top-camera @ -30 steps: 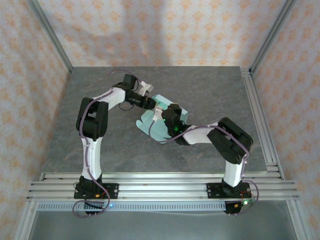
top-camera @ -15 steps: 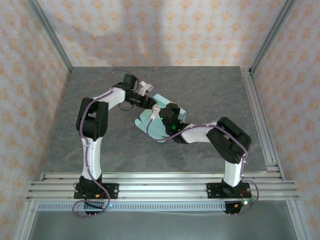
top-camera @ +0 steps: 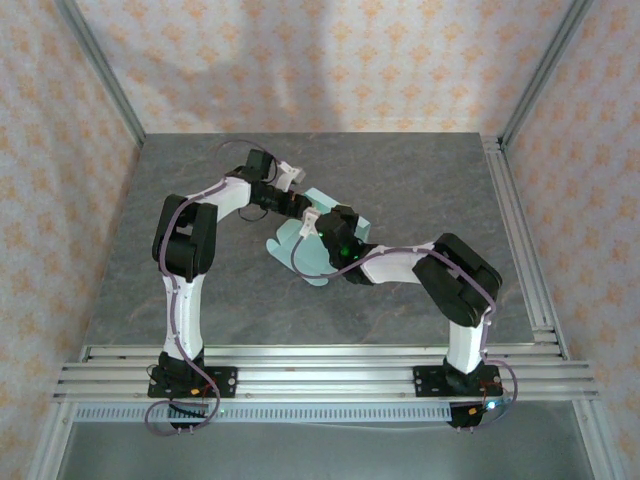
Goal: Fold the paper box
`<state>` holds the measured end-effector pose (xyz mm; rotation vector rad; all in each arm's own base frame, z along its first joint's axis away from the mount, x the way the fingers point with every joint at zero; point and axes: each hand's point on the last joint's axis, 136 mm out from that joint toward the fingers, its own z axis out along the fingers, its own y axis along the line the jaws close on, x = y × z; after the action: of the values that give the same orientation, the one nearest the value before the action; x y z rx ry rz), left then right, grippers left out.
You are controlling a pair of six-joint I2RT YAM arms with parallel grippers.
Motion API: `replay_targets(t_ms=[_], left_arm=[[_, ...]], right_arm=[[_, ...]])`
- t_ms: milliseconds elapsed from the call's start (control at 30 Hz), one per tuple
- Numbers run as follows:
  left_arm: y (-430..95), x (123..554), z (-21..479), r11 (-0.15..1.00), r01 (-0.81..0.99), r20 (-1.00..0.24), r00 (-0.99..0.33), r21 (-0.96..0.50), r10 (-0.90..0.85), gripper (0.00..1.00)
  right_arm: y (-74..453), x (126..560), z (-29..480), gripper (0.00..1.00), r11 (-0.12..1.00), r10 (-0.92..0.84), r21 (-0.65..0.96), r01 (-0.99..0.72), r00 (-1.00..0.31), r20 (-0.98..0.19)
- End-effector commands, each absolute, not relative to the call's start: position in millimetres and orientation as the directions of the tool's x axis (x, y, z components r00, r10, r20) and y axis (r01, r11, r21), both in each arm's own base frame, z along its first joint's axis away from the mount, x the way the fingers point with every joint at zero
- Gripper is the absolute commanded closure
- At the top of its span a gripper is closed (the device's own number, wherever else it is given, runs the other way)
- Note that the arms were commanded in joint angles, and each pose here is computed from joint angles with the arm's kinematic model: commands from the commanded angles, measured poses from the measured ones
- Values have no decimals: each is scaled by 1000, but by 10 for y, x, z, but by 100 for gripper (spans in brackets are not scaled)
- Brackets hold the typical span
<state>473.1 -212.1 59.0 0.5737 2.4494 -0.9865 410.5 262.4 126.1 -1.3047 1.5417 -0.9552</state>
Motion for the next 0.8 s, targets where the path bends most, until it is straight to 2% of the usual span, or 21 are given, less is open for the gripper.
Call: replay_targets(t_ms=[0,333,367,400,500,533,700,767], left_arm=[[-2107,4821,722,686,534,-582,-789,-494,196,45],[-2136,4823,767,698,520,-599,-784,-493,161,58],[-2137,4822,766,701,519,-602,-782,-489,159,61],[-2145,4819,769,703,521,-606,-779,-484,160,68],[-2132,4819,749,726,512,-609,-776,-459,162,73],[-2131,4815,746,731,512,-613,-773,-452,163,79],[-2078,4811,784,756,509,-634,-755,-412,163,84],[-2063,4800,790,766,513,-639,-749,-389,178,86]], right_arm=[[2721,4092,1227,100,163,-987,-924,-345,-52,-154],[2741,4078,1234,100,181,-983,-918,-352,-55,-173],[2749,4075,1235,100,181,-983,-918,-352,-53,-174],[2752,4073,1225,100,179,-984,-918,-354,-53,-172],[2760,4071,1214,100,174,-985,-919,-354,-51,-167],[2759,4075,1212,100,173,-985,-920,-353,-52,-166],[2757,4077,1206,100,179,-984,-919,-352,-57,-170],[2763,4074,1210,97,188,-982,-916,-354,-56,-180]])
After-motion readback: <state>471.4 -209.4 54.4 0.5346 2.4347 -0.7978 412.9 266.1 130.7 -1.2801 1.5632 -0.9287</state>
